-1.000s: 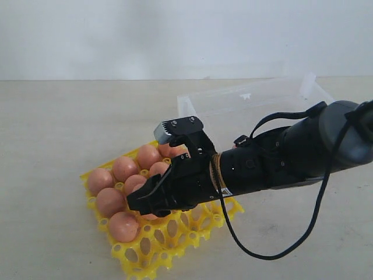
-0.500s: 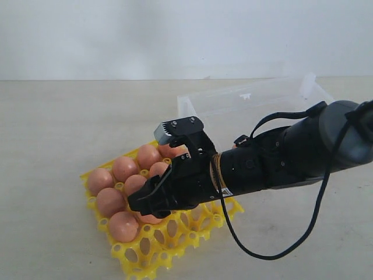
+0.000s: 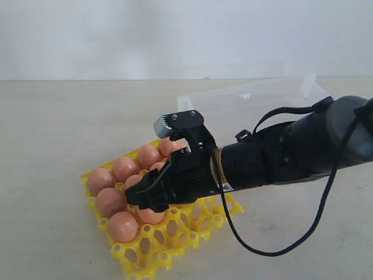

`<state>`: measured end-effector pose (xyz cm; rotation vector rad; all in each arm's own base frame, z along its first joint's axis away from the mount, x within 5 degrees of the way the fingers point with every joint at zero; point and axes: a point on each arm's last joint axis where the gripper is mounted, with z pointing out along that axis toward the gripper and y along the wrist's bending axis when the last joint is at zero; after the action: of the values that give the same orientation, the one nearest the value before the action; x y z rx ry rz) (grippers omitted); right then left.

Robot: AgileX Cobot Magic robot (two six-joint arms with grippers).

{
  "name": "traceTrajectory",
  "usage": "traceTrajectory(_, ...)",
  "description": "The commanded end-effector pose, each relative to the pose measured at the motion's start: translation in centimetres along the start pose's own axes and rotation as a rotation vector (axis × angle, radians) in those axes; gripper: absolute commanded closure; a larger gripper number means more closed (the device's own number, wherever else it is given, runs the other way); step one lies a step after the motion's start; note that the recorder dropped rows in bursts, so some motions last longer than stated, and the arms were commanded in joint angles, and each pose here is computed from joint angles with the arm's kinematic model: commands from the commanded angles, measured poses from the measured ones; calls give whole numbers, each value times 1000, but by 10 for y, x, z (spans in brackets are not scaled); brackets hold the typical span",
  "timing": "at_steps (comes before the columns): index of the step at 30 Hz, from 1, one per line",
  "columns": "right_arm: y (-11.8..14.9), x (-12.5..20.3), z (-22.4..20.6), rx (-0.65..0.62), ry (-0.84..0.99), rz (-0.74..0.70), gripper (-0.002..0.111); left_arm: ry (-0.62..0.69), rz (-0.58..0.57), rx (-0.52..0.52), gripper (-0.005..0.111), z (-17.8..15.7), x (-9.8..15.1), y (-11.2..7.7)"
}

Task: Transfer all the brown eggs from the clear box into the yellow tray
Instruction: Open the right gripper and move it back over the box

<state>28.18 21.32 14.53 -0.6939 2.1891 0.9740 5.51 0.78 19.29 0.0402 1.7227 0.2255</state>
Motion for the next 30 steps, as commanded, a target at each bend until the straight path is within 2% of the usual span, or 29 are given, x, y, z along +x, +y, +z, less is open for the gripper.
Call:
traceTrajectory(1, 15, -45, -31, 93, -125, -180, 56, -4, -4, 5, 103, 0, 1, 0)
traceTrajectory(5, 35, -112, -81, 300, -315, -272, 56, -4, -4, 5, 103, 0, 1, 0)
traceTrajectory(8, 37, -147, -126, 543, -451, -88, 56, -4, -4, 5, 103, 0, 1, 0)
traceTrajectory(9, 36, -150, -132, 599, -459, -80, 56, -4, -4, 5, 103, 0, 1, 0)
traceTrajectory(11, 26, -149, -143, 773, -408, -92, 56, -4, -4, 5, 103, 0, 1, 0)
traceTrajectory(13, 12, -139, -151, 967, -228, -112, 56, -4, -4, 5, 103, 0, 1, 0)
traceTrajectory(14, 0, -131, -156, 1084, -71, -115, 56, -4, -4, 5, 103, 0, 1, 0)
traceTrajectory(16, -16, -127, -161, 1159, 61, -89, 56, -4, -4, 5, 103, 0, 1, 0)
traceTrajectory(19, -47, -125, -166, 1194, 232, -1, 56, -4, -4, 5, 103, 0, 1, 0)
traceTrajectory(24, -80, -112, -159, 1023, 661, 140, 56, -4, -4, 5, 103, 0, 1, 0)
traceTrajectory(27, -97, -114, -143, 971, 735, 92, 56, -4, -4, 5, 103, 0, 1, 0)
traceTrajectory(30, -103, -110, -135, 946, 770, 78, 56, -4, -4, 5, 103, 0, 1, 0)
